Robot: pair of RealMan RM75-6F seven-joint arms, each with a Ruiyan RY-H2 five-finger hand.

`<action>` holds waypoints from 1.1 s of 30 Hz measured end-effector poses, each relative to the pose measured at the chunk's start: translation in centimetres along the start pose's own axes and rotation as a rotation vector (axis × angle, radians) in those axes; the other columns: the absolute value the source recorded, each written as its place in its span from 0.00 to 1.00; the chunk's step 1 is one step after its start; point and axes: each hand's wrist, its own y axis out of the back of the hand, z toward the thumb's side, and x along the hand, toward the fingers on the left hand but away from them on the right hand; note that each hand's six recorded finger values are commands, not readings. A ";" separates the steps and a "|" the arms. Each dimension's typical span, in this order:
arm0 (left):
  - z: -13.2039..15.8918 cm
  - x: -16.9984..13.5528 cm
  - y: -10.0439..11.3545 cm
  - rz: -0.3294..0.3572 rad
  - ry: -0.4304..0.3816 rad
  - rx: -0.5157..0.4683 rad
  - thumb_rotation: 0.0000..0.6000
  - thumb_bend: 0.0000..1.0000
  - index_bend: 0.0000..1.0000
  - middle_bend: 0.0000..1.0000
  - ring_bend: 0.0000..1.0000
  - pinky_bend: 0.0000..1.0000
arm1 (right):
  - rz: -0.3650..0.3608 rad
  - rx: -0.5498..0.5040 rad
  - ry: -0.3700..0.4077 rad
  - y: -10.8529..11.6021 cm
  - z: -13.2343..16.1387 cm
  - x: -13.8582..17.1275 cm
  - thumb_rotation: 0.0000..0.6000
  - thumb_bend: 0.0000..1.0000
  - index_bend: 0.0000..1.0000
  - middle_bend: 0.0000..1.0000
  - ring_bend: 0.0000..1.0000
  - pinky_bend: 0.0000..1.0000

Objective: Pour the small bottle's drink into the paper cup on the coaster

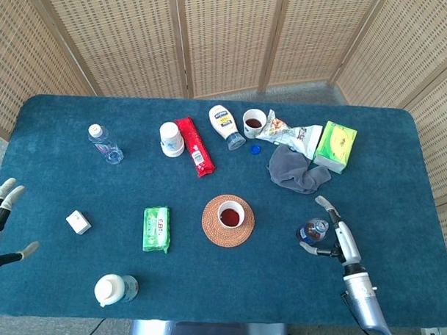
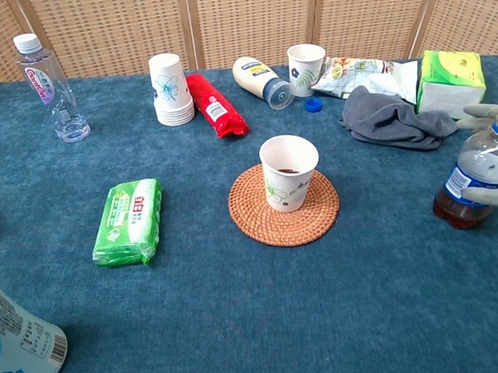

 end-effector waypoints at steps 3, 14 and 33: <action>0.0 0.0 0.0 0.000 -0.001 0.000 1.00 0.11 0.00 0.00 0.00 0.00 | 0.000 0.001 0.003 -0.3 0.0 -0.2 1.00 0.00 0.03 0.19 0.00 0.21; -0.1 0.1 0.0 0.000 0.001 -0.003 1.00 0.11 0.00 0.00 0.00 0.00 | -0.022 -0.014 0.022 -1.1 -0.2 -0.6 1.00 0.00 0.18 0.31 0.02 0.37; 0.1 0.1 -0.1 -0.005 -0.005 -0.001 1.00 0.11 0.00 0.00 0.00 0.00 | -0.025 -0.031 0.048 -1.4 -0.3 -0.4 1.00 0.46 0.25 0.36 0.09 0.38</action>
